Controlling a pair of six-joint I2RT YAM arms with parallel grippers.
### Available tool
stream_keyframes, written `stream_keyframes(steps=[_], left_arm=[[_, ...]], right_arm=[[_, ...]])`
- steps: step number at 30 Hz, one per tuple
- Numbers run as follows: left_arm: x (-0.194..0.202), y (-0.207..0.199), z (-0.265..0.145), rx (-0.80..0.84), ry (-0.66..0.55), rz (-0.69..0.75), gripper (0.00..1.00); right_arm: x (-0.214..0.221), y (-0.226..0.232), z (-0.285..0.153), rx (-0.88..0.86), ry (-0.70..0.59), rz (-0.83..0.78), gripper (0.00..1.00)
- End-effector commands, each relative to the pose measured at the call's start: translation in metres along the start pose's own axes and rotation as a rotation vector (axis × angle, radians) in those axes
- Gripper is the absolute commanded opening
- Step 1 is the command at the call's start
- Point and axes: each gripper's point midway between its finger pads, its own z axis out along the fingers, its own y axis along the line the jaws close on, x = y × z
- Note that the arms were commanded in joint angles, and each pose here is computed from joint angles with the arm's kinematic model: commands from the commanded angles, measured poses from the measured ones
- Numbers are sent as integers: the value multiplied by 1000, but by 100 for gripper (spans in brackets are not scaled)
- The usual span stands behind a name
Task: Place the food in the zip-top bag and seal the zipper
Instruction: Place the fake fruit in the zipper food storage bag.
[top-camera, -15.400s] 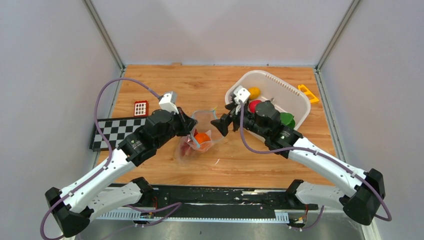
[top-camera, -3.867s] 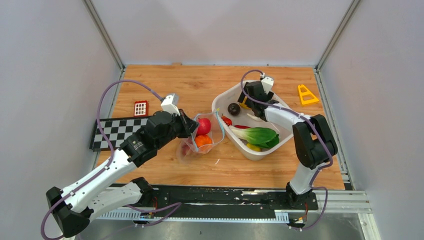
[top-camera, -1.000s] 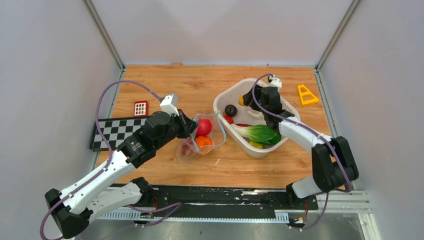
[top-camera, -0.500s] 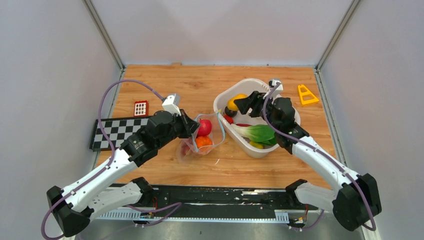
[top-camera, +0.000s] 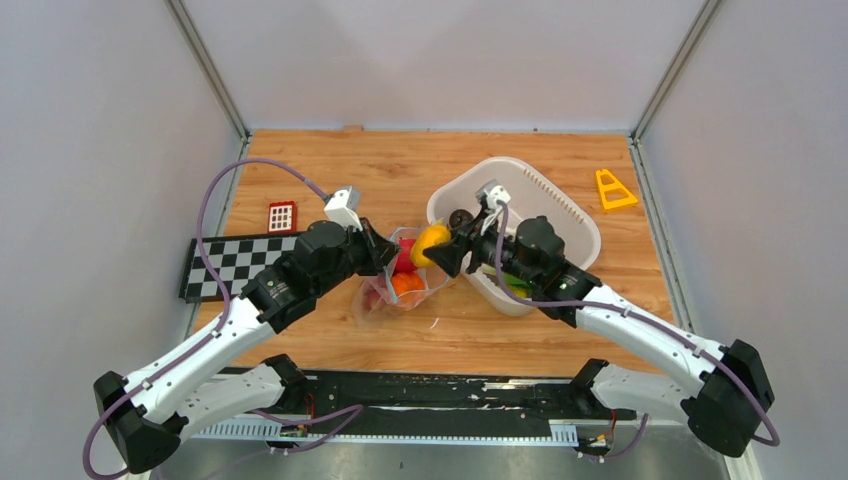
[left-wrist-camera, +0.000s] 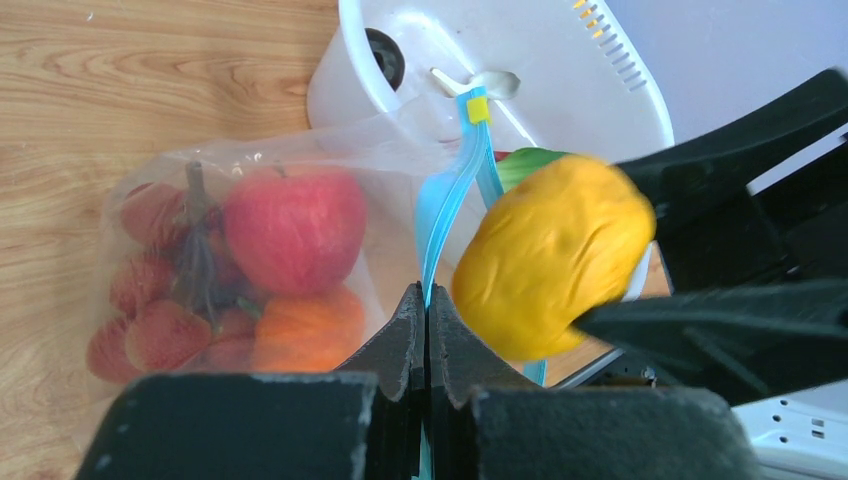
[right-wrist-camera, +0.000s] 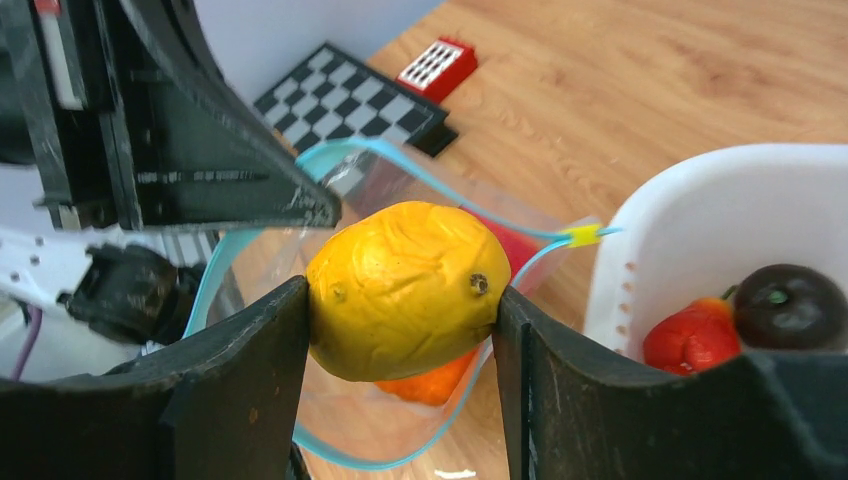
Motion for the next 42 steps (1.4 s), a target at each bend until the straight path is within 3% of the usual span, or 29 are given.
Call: stream_keyframes(steps=[1, 12, 20, 26, 29, 32, 39, 42], left_arm=[[-21, -15, -8, 49, -64, 5, 0], [-26, -13, -16, 49, -96, -10, 0], [-30, -9, -21, 32, -127, -18, 0], [-31, -5, -21, 20, -137, -22, 0], [-31, -5, -21, 16, -139, -22, 0], [-30, 0, -21, -6, -140, -27, 0], [-28, 5, -20, -29, -136, -32, 0], [-26, 9, -19, -49, -129, -29, 0]], right_arm=[[12, 22, 9, -69, 58, -99, 31], [47, 66, 38, -227, 189, -144, 39], [52, 72, 42, -261, 219, -145, 73], [46, 66, 41, -215, 223, -160, 81], [41, 68, 38, -215, 212, -155, 81], [36, 68, 37, -204, 199, -145, 73], [49, 49, 29, -93, 319, -155, 53], [37, 57, 17, -122, 300, -170, 49]])
